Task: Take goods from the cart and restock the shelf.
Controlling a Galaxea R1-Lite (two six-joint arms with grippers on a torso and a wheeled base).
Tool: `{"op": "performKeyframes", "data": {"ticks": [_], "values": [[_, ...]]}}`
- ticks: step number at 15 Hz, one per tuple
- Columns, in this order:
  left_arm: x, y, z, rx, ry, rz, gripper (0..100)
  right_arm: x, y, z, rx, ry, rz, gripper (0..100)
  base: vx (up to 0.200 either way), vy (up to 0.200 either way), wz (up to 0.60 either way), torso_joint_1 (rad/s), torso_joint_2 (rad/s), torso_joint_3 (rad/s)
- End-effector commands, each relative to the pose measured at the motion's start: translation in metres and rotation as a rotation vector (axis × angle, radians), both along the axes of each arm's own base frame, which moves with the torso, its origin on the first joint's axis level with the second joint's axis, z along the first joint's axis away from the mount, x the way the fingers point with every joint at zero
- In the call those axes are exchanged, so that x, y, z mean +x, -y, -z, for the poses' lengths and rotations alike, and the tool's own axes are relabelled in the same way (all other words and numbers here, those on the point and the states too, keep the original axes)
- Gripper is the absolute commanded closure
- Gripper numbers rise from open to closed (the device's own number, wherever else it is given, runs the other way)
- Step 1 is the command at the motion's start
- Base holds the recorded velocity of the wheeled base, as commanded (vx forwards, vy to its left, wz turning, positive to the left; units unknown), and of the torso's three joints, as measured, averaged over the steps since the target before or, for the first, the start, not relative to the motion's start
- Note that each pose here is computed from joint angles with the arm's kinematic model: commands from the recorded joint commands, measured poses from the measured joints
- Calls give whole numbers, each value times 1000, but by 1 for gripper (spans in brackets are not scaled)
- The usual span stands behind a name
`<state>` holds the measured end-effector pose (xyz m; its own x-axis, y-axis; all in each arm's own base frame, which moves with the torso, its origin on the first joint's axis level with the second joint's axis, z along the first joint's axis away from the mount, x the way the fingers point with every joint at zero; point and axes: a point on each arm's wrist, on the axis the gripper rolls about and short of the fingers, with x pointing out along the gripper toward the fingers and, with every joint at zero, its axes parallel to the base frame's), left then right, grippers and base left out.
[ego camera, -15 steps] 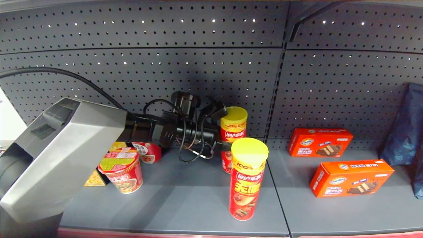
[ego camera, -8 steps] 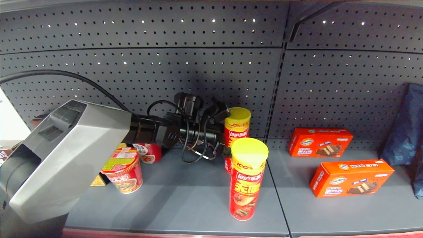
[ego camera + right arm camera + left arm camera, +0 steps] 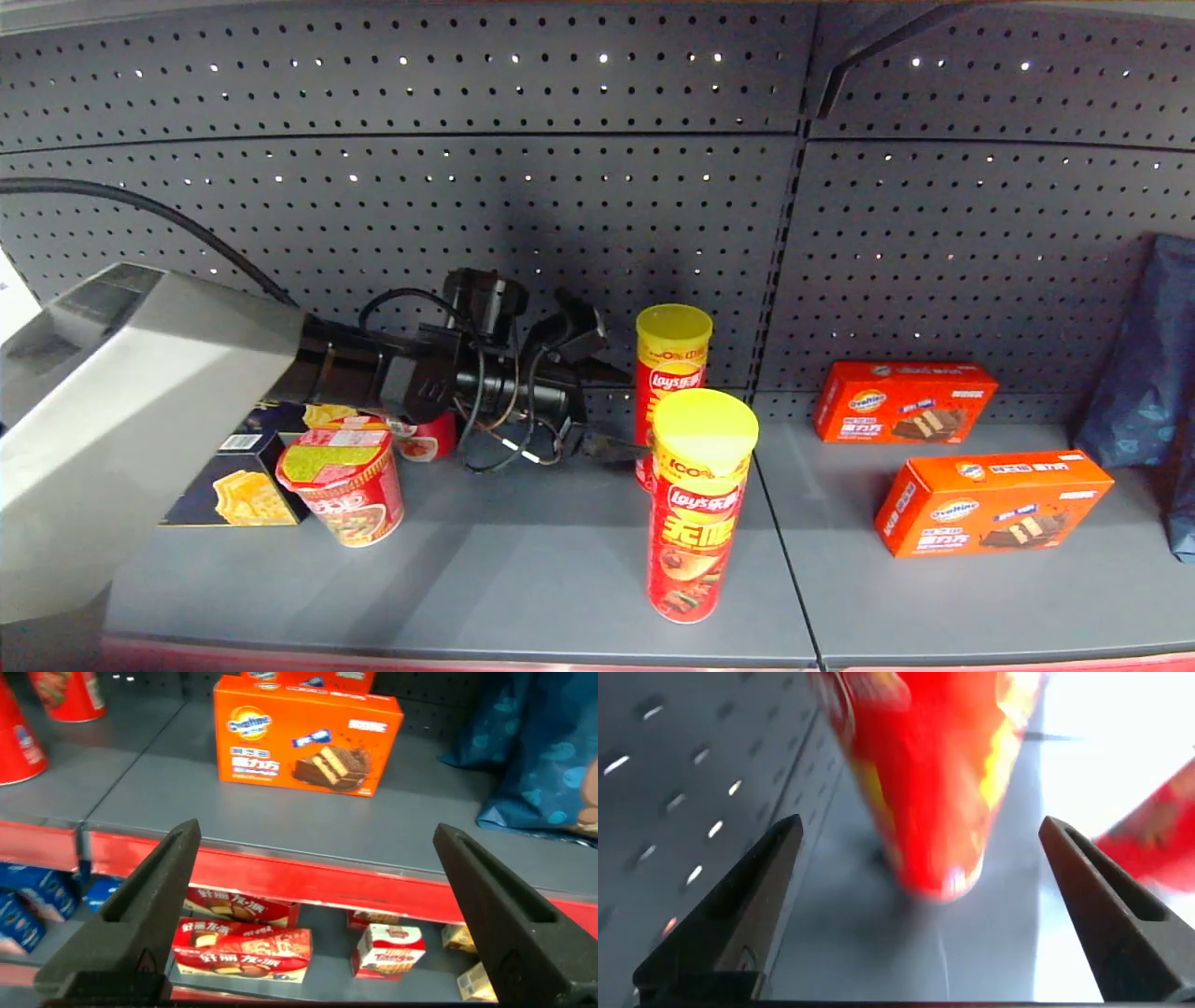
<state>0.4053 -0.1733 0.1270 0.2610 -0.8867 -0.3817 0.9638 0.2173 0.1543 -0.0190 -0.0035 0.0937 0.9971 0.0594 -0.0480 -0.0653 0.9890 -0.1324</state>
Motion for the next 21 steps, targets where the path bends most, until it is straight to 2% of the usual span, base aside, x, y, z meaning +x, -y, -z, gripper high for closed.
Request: {"op": "performKeyframes", "data": {"ticks": [1, 3, 4, 6, 8, 9, 10, 11, 13, 14, 15, 16, 17, 18, 20, 21], "values": [[-22, -31, -32, -2, 61, -49, 0, 0, -1, 1, 1, -10, -42, 0, 0, 0, 0, 0, 0, 0], [-36, -52, -42, -16, 117, -92, 0, 1, -2, -6, 1, -43, -91, 0, 0, 0, 0, 0, 0, 0], [-43, -62, -47, -22, 145, -121, 0, 4, -3, -22, 2, -51, -103, 0, 0, 0, 0, 0, 0, 0], [-61, -72, -52, -3, 166, -180, 0, 18, -5, -59, 10, -72, -147, 0, 0, 0, 0, 0, 0, 0], [-90, -74, -64, 32, 196, -290, 0, 37, -9, -84, 16, -117, -204, 0, 0, 0, 0, 0, 0, 0], [-102, -69, -70, 33, 196, -334, 0, 45, -10, -89, 13, -141, -224, 0, 0, 0, 0, 0, 0, 0], [-116, -65, -77, 32, 183, -409, 0, 53, -13, -93, 10, -169, -279, 0, 0, 0, 0, 0, 0, 0], [-133, -62, -88, 2, 187, -497, 0, 64, -18, -98, -1, -199, -340, 0, 0, 0, 0, 0, 0, 0], [-149, -62, -96, -22, 222, -585, 0, 82, -26, -100, -14, -223, -388, 0, 0, 0, 0, 0, 0, 0], [-160, -69, -100, -9, 249, -662, 0, 98, -34, -99, -30, -251, -387, 0, 0, 0, 0, 0, 0, 0], [-168, -74, -98, 15, 257, -734, 0, 110, -42, -98, -42, -251, -388, 0, 0, 0, 0, 0, 0, 0], [-175, -78, -91, 30, 234, -791, 0, 120, -52, -99, -54, -234, -387, 0, 0, 0, 0, 0, 0, 0], [-179, -80, -86, 30, 207, -818, 0, 126, -60, -100, -57, -230, -379, 0, 0, 0, 0, 0, 0, 0], [-183, -82, -82, 7, 188, -839, 0, 132, -75, -97, -42, -249, -367, 0, 0, 0, 0, 0, 0, 0], [-186, -84, -74, -10, 197, -846, 0, 144, -104, -83, -1, -327, -311, 0, 0, 0, 0, 0, 0, 0], [-188, -85, -70, -4, 192, -846, 0, 149, -114, -78, 11, -345, -291, 0, 0, 0, 0, 0, 0, 0]]}}
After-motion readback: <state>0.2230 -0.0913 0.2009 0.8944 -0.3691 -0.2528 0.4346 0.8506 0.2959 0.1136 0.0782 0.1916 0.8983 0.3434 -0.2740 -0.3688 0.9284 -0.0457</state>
